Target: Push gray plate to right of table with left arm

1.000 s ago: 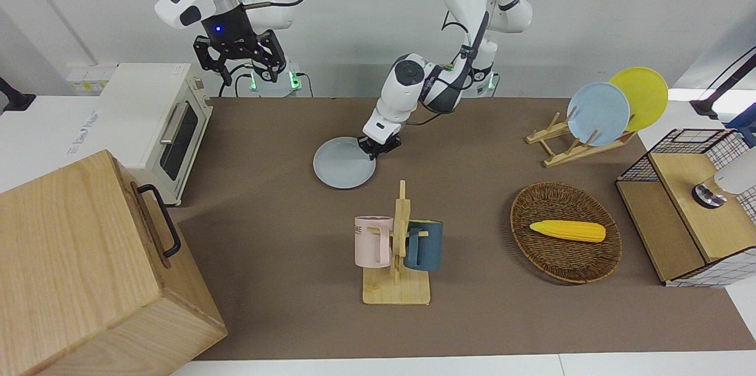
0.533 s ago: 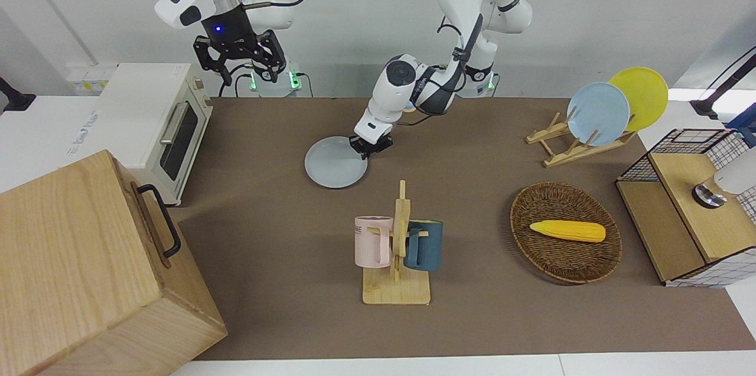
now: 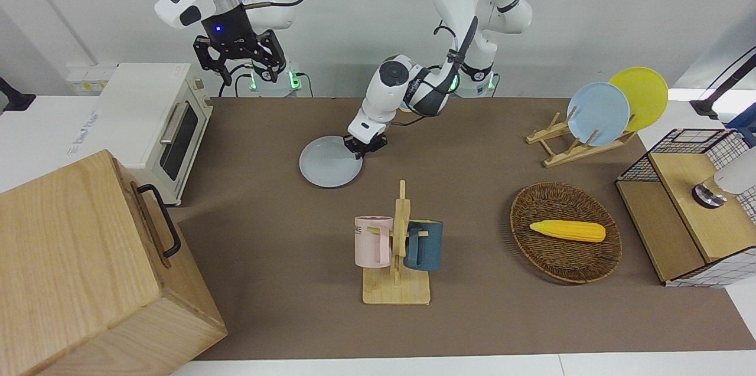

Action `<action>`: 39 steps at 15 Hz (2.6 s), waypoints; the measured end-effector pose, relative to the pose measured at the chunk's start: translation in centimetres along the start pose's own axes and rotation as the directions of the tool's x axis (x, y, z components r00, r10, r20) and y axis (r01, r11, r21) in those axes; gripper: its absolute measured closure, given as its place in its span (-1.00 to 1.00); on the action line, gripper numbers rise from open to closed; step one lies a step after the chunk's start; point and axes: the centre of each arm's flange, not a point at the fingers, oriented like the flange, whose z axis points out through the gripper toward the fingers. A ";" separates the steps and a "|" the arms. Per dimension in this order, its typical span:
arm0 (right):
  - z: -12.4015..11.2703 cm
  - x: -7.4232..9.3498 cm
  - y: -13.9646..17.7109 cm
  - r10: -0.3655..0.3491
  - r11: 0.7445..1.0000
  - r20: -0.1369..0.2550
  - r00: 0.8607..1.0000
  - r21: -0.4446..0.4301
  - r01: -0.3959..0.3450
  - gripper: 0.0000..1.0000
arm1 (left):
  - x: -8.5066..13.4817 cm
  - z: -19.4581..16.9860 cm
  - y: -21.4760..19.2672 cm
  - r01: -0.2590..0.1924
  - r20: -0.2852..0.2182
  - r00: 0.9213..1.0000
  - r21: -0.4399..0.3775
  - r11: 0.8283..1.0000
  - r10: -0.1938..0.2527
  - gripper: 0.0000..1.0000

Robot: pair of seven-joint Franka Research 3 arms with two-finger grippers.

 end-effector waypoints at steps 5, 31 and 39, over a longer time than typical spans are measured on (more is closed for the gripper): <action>0.0 0.0 0.0 0.000 1.000 0.000 1.000 0.000 0.000 -0.99 | 0.6 -0.2 0.8 0.012 -0.016 1.000 -0.005 1.000 -0.012 -0.05; 0.0 0.0 0.0 0.000 1.000 0.000 1.000 0.000 0.000 -0.99 | 6.8 -19.1 -11.1 -0.145 0.062 0.989 0.185 0.972 0.136 -0.99; 0.0 0.0 0.0 0.000 1.000 0.000 1.000 0.000 0.000 -0.99 | 11.6 -25.9 -22.2 -0.160 0.024 0.987 0.188 0.969 0.159 -0.99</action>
